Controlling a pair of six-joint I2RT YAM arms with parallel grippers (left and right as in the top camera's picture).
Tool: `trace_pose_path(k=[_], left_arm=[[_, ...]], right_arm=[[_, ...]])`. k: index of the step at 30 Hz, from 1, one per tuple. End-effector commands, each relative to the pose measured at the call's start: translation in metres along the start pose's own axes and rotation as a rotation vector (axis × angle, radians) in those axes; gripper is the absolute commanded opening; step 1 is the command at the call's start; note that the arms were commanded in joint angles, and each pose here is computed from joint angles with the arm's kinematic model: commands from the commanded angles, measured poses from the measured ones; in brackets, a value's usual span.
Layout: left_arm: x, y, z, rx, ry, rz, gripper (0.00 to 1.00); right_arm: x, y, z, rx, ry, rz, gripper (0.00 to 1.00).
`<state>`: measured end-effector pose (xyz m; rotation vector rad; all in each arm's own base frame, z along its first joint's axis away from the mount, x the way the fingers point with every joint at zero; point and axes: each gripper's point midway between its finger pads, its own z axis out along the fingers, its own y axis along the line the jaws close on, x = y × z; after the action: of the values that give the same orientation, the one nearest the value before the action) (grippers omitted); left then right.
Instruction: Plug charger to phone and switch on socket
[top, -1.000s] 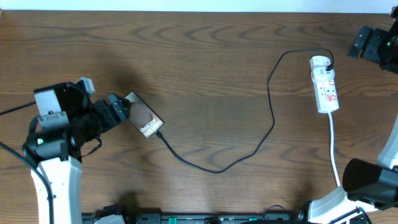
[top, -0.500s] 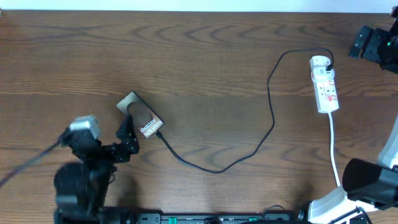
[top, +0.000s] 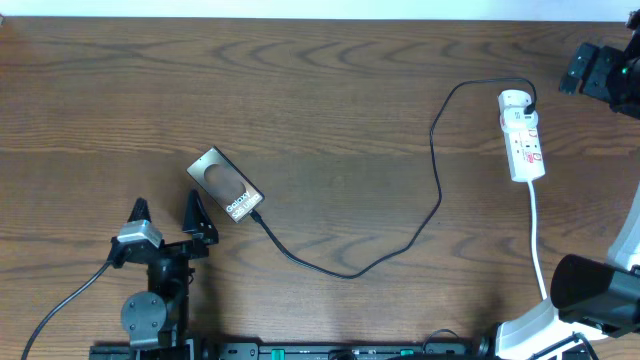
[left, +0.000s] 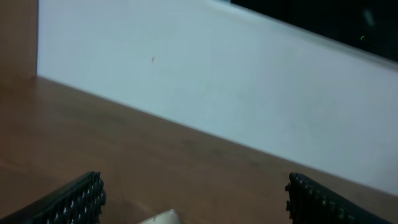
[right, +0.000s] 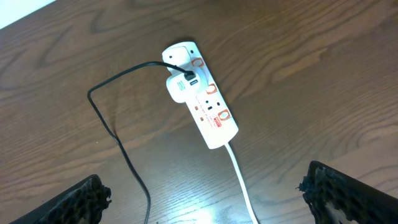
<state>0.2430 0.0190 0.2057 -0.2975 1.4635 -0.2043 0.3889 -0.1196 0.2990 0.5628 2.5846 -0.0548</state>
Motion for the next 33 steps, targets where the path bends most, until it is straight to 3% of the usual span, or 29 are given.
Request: trace_pose_path(k=[1, 6, 33], left_arm=[[0.025, 0.013, 0.0, -0.043, 0.063, 0.01, 0.91], [0.065, 0.026, -0.006, -0.094, 0.219, 0.008, 0.91], [0.064, 0.026, -0.005, -0.093, 0.215, 0.008, 0.91]], right_arm=[[0.0, 0.0, 0.0, 0.008, -0.002, 0.01, 0.99], [0.0, 0.0, 0.0, 0.008, -0.002, 0.01, 0.99], [0.0, 0.0, 0.0, 0.008, -0.002, 0.011, 0.99]])
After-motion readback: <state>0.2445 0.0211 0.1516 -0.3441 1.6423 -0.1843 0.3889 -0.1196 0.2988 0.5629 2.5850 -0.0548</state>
